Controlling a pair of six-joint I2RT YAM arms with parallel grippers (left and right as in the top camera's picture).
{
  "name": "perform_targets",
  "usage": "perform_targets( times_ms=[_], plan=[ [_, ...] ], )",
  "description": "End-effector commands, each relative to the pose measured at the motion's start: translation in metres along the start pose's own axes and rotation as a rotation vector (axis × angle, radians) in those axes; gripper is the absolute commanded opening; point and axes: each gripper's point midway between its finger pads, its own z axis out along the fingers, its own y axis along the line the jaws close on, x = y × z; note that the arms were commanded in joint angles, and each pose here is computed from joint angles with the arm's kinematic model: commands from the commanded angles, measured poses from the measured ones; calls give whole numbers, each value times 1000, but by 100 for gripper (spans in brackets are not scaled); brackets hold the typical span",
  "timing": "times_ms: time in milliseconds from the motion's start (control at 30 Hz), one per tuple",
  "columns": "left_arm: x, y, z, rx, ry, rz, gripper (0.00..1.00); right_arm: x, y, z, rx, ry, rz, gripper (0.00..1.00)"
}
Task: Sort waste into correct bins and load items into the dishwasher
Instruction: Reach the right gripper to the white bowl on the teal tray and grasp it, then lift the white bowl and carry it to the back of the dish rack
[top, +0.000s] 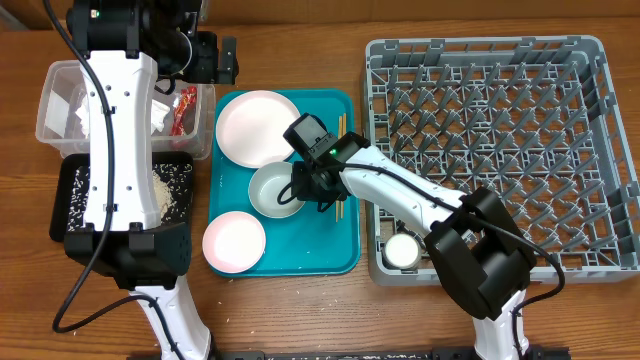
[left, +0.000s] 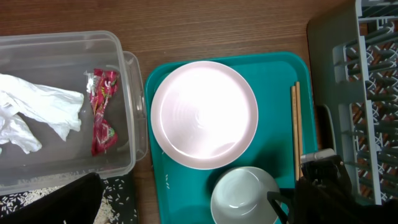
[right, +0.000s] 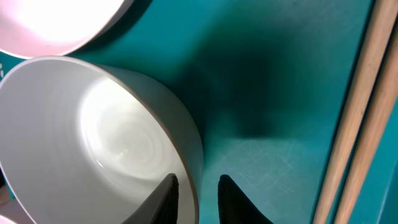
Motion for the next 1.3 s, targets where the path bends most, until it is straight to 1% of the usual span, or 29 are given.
perform_targets(
  times_ms=[0, 67, 100, 167, 333, 433, 533, 667, 800, 933, 1100, 1200, 1267],
  plan=[
    [-5, -1, -6, -8, -26, 1, 100, -4, 6, 1, -16, -6, -6, 24],
    [-5, -1, -6, -8, -26, 1, 100, -4, 6, 1, -16, -5, -5, 22],
    [-5, -1, -6, -8, -26, 1, 100, -4, 6, 1, -18, -4, -6, 18],
    [-5, -1, -6, -8, -26, 1, 100, -4, 7, 1, -19, -4, -5, 4],
    [-5, -1, -6, -8, -26, 1, 100, -5, 9, -3, -32, 6, -3, 4],
    [-5, -1, -6, -8, -26, 1, 100, -14, 8, -22, -11, -12, -15, 4],
    [-5, -1, -6, -8, -27, 1, 100, -37, 0, -62, 44, -93, -23, 4],
    [-5, -1, -6, -8, -26, 1, 100, -73, -8, -134, 96, -252, -43, 4],
    [-5, -1, -6, -8, -26, 1, 100, -115, -45, -218, 283, -523, 22, 4],
    [-5, -1, -6, -8, -26, 1, 100, -145, -103, -271, 559, -754, 119, 4],
    [-5, -1, -6, -8, -26, 1, 100, -168, -145, -279, 739, -833, 176, 4],
    [-5, -1, -6, -8, -26, 1, 100, -181, -163, -278, 880, -860, 156, 4],
    [-5, -1, -6, -8, -26, 1, 100, -190, -170, -280, 1029, -874, 90, 4]
  ],
)
